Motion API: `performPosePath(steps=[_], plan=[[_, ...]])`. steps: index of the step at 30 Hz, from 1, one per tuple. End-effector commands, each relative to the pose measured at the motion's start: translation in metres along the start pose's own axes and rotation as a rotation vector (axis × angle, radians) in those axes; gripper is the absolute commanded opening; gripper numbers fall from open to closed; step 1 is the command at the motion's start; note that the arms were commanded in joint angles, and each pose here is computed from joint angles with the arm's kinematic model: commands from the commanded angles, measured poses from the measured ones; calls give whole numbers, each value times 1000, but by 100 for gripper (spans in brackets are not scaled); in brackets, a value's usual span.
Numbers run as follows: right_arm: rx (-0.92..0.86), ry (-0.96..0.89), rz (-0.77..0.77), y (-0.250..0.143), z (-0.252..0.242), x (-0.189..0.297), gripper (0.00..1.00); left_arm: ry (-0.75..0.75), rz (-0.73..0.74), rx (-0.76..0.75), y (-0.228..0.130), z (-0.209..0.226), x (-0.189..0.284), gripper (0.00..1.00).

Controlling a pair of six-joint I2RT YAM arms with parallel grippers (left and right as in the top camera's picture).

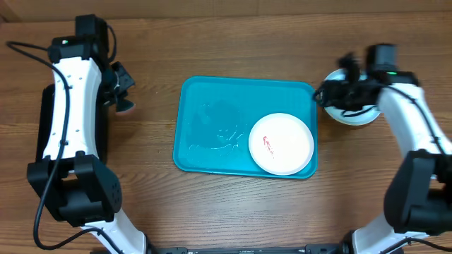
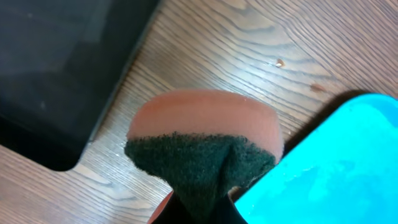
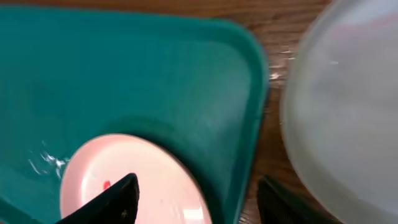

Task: Clean dirty plates on tray and stack at the side
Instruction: 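Move the right gripper back to the white plate on the tray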

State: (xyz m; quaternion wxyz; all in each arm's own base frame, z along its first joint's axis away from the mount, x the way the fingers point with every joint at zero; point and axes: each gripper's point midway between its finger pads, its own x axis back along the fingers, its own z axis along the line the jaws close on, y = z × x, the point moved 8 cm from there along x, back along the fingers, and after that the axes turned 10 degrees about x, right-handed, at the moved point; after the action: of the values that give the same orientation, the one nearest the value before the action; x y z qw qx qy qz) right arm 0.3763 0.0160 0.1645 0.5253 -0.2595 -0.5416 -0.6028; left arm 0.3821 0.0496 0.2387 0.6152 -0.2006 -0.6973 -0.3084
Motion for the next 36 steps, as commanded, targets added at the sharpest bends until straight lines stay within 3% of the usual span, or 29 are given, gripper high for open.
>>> performPosePath(steps=[1, 5, 16, 20, 27, 32, 36], plan=[[196, -165, 99, -5, 20, -14, 63, -7, 10, -64, -7, -7, -2, 4], [255, -247, 157, -9, 33, -19, 63, -9, 10, -76, -8, -9, -1, 4], [258, -158, 255, -23, 35, -42, 60, -18, 14, -79, -10, -11, -1, 4], [245, -136, 297, -29, 32, -56, 49, -24, 17, -80, -10, -12, -1, 4], [215, -118, 389, -43, 27, -73, 47, -24, 16, -80, -10, -12, -1, 4], [138, -105, 438, -52, 27, -77, 30, -31, 19, -80, -10, -12, -1, 4], [66, -20, 427, -52, 38, -81, 24, -86, 54, -130, -14, -19, -1, 4]])
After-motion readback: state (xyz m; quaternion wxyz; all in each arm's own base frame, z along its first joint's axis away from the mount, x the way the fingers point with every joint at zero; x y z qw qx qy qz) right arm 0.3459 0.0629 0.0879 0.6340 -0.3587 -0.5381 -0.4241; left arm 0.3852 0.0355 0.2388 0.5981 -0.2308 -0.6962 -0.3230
